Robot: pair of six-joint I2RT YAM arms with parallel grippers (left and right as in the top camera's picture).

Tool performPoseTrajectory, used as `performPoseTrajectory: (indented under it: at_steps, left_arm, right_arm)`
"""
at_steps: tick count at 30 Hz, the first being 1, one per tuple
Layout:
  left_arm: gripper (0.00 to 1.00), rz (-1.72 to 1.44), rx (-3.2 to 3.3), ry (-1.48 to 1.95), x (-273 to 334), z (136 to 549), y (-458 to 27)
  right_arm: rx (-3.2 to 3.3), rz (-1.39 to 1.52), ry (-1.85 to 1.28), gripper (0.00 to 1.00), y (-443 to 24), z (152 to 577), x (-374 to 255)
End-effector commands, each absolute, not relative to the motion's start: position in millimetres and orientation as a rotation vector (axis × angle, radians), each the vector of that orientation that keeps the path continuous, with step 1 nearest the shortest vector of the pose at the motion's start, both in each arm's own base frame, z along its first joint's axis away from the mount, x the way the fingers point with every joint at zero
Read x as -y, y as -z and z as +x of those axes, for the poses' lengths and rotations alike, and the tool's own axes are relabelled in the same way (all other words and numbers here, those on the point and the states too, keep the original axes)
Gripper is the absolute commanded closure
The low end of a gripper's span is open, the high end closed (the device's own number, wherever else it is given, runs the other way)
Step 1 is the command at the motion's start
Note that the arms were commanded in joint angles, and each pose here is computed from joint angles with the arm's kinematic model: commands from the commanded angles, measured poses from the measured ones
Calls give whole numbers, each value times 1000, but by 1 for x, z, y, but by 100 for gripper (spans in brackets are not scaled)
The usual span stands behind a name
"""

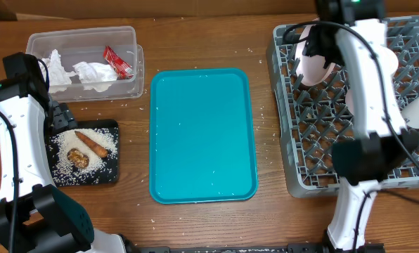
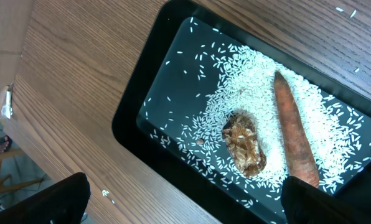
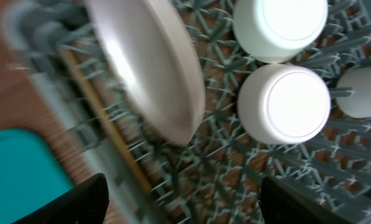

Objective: Sort waste into correct bins and load items into the dishwasher
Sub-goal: 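Lift the plate right and stand it upright in the dish rack, then open the right gripper and withdraw it from the rack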

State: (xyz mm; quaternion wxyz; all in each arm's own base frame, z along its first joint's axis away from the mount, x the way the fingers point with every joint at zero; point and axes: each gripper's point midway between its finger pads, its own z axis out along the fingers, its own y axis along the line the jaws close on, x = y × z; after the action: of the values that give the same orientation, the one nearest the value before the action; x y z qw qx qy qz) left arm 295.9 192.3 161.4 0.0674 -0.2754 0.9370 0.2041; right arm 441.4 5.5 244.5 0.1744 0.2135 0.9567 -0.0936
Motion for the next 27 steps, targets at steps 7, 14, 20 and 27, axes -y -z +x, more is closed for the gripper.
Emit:
performPoseTrajectory:
  at_steps: [7, 14, 20, 27]
  left_arm:
    - [0, -815, -2823, -614, -194, 298, -164]
    - [0, -815, -2823, -614, -194, 298, -164]
    - [0, -815, -2823, -614, -194, 298, -164]
    - [0, -815, -2823, -614, -194, 298, -164]
  right_arm:
    - [-2556, 385, -149, 8, -355, 377, -40]
    - [-2747, 369, -80, 0, -307, 311, -32]
    - [-2913, 394, -26, 0, -256, 279, -29]
    - [-3045, 402, -99, 0, -221, 268, -41]
